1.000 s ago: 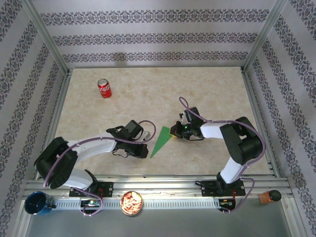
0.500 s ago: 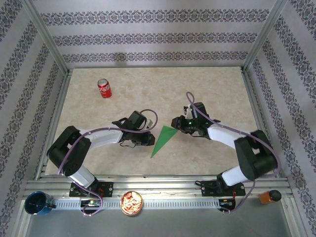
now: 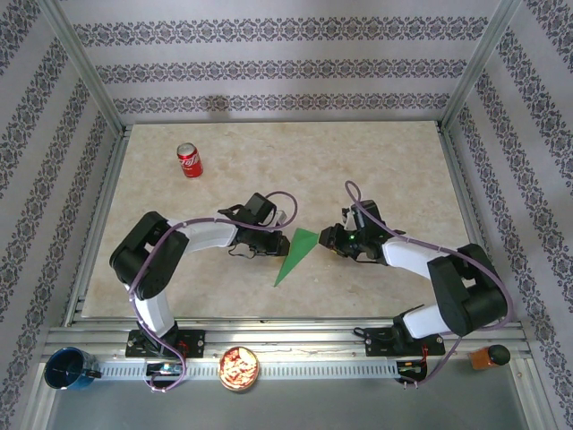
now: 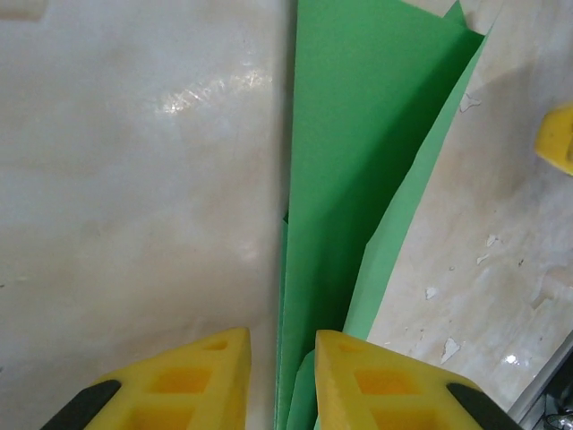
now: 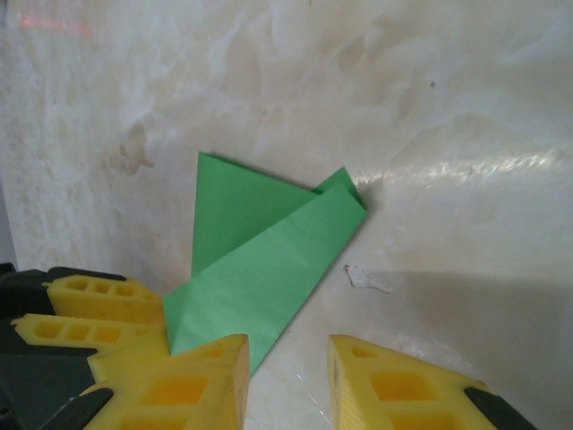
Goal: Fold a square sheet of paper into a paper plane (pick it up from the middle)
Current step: Fold the wing for the fifth time at the center of the table, then move a paper plane to the center of the table.
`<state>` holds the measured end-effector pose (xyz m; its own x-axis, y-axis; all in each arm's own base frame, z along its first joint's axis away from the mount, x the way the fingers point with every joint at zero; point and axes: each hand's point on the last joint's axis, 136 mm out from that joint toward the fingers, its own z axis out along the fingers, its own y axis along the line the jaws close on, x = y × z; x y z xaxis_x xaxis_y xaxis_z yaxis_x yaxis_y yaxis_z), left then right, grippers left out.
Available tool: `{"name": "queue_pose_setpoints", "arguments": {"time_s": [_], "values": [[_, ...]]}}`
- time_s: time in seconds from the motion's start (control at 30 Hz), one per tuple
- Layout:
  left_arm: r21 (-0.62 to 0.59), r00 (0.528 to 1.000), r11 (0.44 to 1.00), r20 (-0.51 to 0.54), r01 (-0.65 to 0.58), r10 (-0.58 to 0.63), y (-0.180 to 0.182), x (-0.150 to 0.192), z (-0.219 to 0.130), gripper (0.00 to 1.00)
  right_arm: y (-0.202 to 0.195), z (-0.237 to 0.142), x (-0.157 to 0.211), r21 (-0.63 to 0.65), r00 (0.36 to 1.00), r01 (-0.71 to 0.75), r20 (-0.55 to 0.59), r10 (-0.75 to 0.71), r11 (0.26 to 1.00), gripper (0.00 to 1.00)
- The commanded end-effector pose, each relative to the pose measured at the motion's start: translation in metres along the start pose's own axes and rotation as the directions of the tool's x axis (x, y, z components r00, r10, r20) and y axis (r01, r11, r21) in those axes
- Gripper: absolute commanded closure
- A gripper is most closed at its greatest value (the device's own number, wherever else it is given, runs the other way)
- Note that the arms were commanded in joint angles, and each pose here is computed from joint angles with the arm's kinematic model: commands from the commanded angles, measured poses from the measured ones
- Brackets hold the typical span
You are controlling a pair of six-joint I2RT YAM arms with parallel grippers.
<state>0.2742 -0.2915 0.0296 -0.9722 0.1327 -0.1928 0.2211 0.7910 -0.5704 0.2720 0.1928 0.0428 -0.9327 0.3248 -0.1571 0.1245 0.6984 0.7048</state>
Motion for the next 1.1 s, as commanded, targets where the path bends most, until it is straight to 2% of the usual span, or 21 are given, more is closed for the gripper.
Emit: {"name": "queue_pose_setpoints", "arguments": {"time_s": [0.0, 0.2, 0.37, 0.63, 1.07], "values": [[0.004, 0.999, 1.000, -0.033, -0.016, 0.017, 0.001, 0.001, 0.001, 0.74, 0.000, 0.006, 0.006, -0.008, 1.000, -0.005, -0.024, 0.004, 1.000, 0.69], [-0.041, 1.000, 0.999, -0.019, -0.011, 0.010, 0.010, 0.001, 0.000, 0.75, 0.003, 0.011, 0.006, -0.009, 0.999, -0.002, -0.035, 0.002, 1.000, 0.70], [-0.052, 0.999, 0.999, 0.036, -0.008, 0.010, 0.010, -0.004, -0.008, 0.76, 0.001, 0.016, 0.009, -0.001, 0.998, -0.006, -0.055, 0.006, 1.000, 0.70], [0.023, 0.999, 1.000, -0.038, 0.016, -0.015, 0.005, 0.006, 0.009, 0.77, -0.001, 0.022, 0.009, 0.009, 0.998, -0.011, -0.066, 0.011, 1.000, 0.70], [0.153, 0.997, 0.988, -0.076, 0.007, 0.005, -0.018, 0.006, 0.015, 0.76, 0.001, 0.031, 0.013, 0.000, 0.996, -0.004, -0.085, 0.004, 1.000, 0.72]]}}
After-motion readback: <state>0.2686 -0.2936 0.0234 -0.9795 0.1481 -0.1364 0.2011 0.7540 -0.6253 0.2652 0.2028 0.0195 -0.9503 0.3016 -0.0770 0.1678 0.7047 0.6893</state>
